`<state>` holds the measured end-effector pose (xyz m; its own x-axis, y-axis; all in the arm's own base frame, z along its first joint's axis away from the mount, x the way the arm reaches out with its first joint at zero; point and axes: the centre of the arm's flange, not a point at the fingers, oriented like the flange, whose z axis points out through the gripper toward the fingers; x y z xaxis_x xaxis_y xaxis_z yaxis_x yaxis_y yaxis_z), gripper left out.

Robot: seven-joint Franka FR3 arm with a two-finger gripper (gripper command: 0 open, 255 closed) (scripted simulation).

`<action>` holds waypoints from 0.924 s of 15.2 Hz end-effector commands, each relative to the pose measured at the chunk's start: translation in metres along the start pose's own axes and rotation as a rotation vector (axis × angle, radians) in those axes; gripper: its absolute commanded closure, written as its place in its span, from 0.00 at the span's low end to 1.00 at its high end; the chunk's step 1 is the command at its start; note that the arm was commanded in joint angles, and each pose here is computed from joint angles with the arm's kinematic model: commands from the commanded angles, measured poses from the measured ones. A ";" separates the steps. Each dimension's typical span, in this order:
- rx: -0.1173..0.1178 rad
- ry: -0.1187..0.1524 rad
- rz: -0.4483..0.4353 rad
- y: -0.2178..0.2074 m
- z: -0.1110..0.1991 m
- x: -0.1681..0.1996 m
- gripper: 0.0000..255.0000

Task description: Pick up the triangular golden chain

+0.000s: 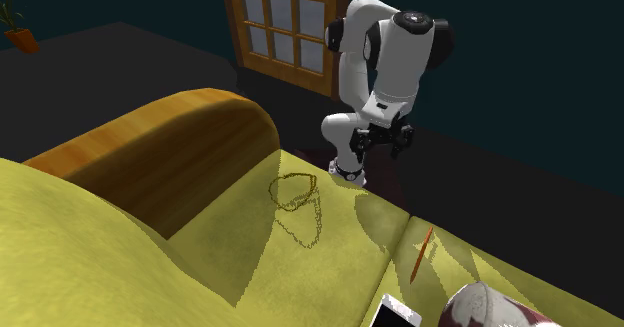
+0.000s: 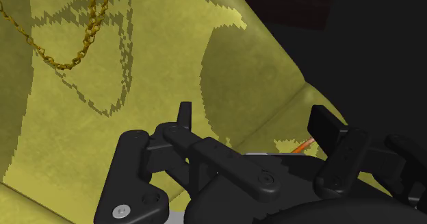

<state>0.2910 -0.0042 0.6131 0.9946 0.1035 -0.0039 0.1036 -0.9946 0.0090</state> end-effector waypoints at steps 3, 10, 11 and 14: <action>0.002 0.020 0.014 0.021 0.014 -0.011 0.00; 0.007 0.092 0.063 0.095 0.064 -0.049 0.00; 0.008 0.102 0.070 0.105 0.072 -0.054 0.00; 0.010 0.132 0.091 0.136 0.094 -0.070 0.00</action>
<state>0.2402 -0.1360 0.5272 0.9930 0.0190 0.1165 0.0199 -0.9998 -0.0062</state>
